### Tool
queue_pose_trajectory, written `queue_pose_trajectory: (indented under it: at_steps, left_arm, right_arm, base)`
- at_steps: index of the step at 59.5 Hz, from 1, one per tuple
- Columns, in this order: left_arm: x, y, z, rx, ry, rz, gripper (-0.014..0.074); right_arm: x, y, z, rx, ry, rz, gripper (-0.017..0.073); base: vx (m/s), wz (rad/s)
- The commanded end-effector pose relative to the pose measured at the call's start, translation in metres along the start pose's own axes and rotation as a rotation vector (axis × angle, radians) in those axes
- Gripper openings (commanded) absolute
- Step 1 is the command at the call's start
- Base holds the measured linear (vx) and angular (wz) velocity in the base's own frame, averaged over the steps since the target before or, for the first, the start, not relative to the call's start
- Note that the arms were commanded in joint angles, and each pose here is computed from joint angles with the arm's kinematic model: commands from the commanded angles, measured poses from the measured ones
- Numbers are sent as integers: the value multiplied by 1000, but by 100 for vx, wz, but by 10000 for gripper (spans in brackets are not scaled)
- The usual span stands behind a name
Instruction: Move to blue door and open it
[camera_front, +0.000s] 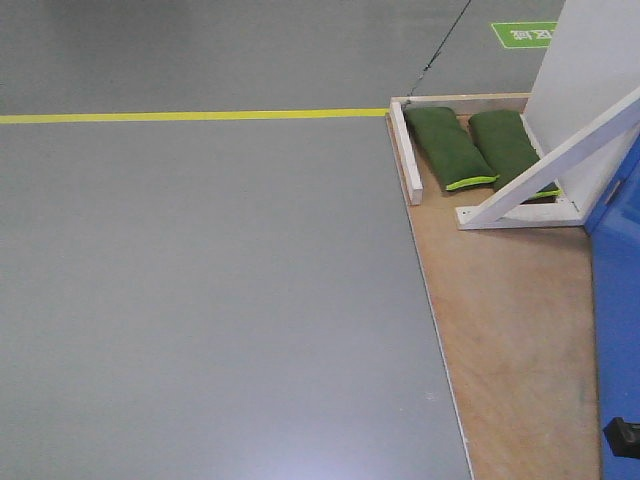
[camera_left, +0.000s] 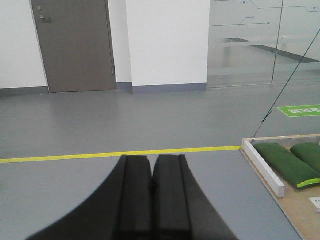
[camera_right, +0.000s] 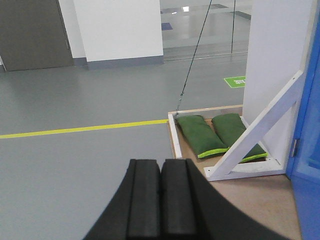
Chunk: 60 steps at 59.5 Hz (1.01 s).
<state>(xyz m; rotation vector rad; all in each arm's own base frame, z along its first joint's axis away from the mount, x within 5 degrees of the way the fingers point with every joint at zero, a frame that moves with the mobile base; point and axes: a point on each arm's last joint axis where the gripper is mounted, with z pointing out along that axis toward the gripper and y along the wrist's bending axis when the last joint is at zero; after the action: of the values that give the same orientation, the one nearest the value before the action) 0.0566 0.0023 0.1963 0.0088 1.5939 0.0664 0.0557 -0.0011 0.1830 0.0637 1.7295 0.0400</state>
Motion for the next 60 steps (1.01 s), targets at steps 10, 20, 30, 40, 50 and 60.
queue_pose_trajectory:
  at_steps: [10,20,30,40,50,60]
  left_arm:
    - [-18,0,-3,1,-126,-8,73]
    - [-18,0,-3,1,-125,-8,73]
    - [-18,0,-3,1,-125,-8,73]
    - [-18,0,-3,1,-125,-8,73]
    - [-18,0,-3,1,-125,-8,73]
    - [-18,0,-3,1,-125,-8,73]
  right_arm:
    - [-8,1,-1,-10,-98,-17,-1]
    - [-8,1,-1,-10,-98,-17,-1]
    - [-8,1,-1,-10,-98,-17,-1]
    - [-19,1,-5,2,-101,-49,-1]
    - [-76,2,-29,20,-196,-68,-1]
    - [-150,4,-53,61,-341,-158,-1]
  base:
    - [3,-1]
    - [0,0]
    - [0,0]
    - [0,0]
    - [0,0]
    - [0,0]
